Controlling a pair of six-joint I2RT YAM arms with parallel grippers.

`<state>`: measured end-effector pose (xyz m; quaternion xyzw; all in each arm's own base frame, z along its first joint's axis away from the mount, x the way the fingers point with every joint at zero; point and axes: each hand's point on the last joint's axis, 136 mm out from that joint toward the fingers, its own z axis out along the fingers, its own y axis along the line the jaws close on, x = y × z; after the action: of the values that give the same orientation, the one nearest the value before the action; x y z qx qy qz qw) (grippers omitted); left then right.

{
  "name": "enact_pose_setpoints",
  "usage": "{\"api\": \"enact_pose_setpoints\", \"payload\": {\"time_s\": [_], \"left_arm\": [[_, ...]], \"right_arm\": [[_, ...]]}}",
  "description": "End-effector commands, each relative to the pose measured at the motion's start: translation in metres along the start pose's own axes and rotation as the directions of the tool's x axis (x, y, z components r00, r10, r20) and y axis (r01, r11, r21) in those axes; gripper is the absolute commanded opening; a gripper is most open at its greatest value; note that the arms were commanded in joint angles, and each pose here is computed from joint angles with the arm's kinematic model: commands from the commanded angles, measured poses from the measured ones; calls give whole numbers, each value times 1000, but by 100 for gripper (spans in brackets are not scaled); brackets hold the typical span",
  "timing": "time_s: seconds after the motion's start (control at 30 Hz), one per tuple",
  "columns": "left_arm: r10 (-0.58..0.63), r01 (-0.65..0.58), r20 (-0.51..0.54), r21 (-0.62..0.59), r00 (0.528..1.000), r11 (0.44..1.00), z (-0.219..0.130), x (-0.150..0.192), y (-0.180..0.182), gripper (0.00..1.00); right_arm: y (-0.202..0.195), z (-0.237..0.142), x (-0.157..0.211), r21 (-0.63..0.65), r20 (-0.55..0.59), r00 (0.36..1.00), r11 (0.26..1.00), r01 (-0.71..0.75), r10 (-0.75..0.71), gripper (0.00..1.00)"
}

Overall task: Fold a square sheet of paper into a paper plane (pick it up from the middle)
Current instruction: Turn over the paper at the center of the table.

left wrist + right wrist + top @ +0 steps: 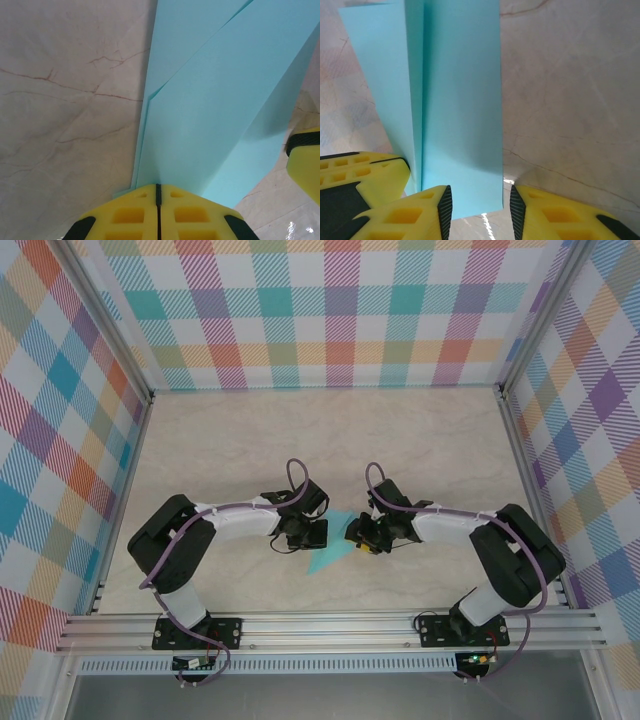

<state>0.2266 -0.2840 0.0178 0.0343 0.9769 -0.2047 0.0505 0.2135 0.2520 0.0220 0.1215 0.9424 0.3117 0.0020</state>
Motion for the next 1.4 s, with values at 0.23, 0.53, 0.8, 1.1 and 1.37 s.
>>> {"api": "enact_pose_setpoints", "payload": {"time_s": [0.23, 0.53, 0.8, 1.1, 1.37], "left_arm": [[-20, 19, -35, -41, 999, 999, 14, 9, 12, 7], [-29, 27, -49, -42, 998, 999, 17, 11, 13, 7], [-28, 26, -54, -43, 998, 999, 18, 12, 14, 7], [-35, 33, -55, -32, 998, 999, 18, 12, 12, 7], [-42, 41, -52, -20, 998, 999, 17, 10, 11, 7]], "right_arm": [[19, 13, 4, -87, -52, 998, 996, 19, -24, 31], [24, 13, 5, -76, -47, 998, 996, 43, -47, 27], [35, 13, 2, -123, -31, 998, 991, 59, -63, 31], [43, 14, -3, -146, -26, 997, 987, 63, -68, 32], [50, 12, -6, -159, -8, 997, 985, 73, -75, 31]]}}
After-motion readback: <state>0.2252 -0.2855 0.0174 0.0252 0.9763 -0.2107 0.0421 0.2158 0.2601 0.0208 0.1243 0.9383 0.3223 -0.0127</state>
